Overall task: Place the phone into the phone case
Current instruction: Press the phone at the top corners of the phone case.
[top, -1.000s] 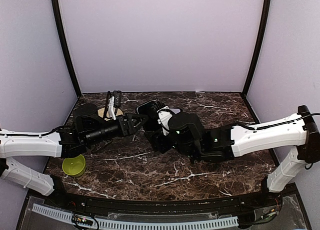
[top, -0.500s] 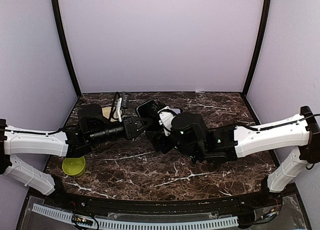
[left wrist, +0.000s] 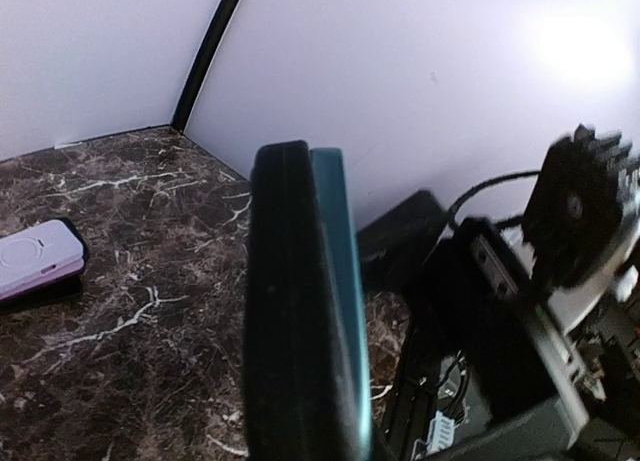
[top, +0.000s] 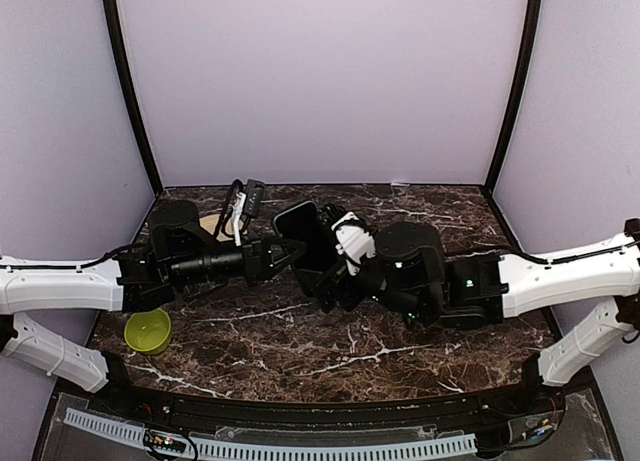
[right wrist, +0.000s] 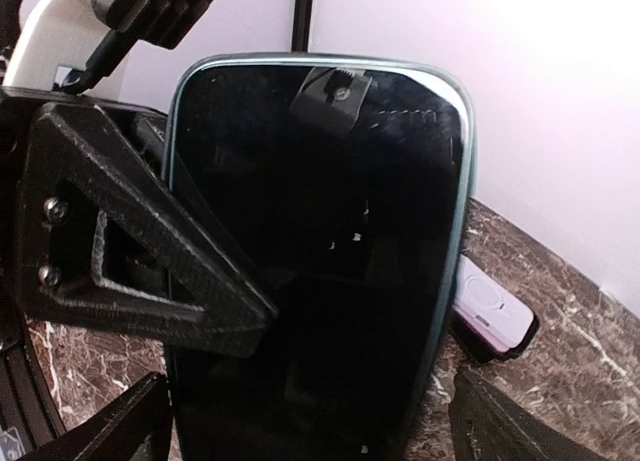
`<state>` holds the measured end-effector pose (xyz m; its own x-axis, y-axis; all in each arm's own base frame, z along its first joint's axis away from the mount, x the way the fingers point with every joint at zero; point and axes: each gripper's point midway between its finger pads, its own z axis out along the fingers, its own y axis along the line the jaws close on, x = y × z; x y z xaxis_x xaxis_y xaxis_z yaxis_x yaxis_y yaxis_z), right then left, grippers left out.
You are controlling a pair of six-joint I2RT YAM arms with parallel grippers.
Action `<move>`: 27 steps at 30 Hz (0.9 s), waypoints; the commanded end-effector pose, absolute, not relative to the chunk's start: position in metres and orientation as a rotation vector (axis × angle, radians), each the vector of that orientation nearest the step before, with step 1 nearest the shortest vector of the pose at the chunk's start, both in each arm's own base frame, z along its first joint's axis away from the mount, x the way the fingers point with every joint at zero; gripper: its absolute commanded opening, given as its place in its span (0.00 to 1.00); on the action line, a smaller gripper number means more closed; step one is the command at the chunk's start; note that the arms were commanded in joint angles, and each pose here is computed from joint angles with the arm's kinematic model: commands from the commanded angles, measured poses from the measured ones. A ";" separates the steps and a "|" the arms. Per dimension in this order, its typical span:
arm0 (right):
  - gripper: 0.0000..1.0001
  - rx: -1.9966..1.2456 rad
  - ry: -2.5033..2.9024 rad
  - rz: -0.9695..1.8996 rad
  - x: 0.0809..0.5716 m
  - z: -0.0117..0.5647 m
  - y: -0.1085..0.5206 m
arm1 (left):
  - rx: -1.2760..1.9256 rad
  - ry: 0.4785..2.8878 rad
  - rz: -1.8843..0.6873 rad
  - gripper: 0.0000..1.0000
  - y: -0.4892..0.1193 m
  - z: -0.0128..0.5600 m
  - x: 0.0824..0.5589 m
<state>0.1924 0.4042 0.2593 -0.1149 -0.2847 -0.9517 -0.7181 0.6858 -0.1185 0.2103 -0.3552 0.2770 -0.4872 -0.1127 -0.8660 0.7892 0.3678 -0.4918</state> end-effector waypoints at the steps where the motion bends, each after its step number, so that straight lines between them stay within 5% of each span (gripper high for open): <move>1: 0.99 -0.941 1.571 0.525 0.170 0.301 0.385 | 0.832 1.573 -1.128 0.00 -0.341 0.313 0.190; 11: 0.97 -1.401 1.318 1.049 0.099 0.360 0.402 | 1.145 1.343 -1.192 0.00 -0.333 0.328 0.128; 18: 0.78 -1.436 1.382 1.105 0.103 0.353 0.426 | 1.186 1.319 -1.217 0.00 -0.339 0.327 0.118; 23: 0.52 -1.427 1.404 1.110 0.106 0.348 0.430 | 1.185 1.334 -1.215 0.00 -0.343 0.326 0.119; 27: 0.07 -1.408 1.385 1.154 0.103 0.350 0.428 | 1.180 1.341 -1.215 0.00 -0.345 0.324 0.120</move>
<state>0.1097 0.4303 0.3281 -0.0341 -0.3173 -0.9477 -0.9992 -0.0084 0.0388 0.1209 -0.3430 0.2917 -0.1496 0.1435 -0.9783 0.9881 0.0585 -0.1426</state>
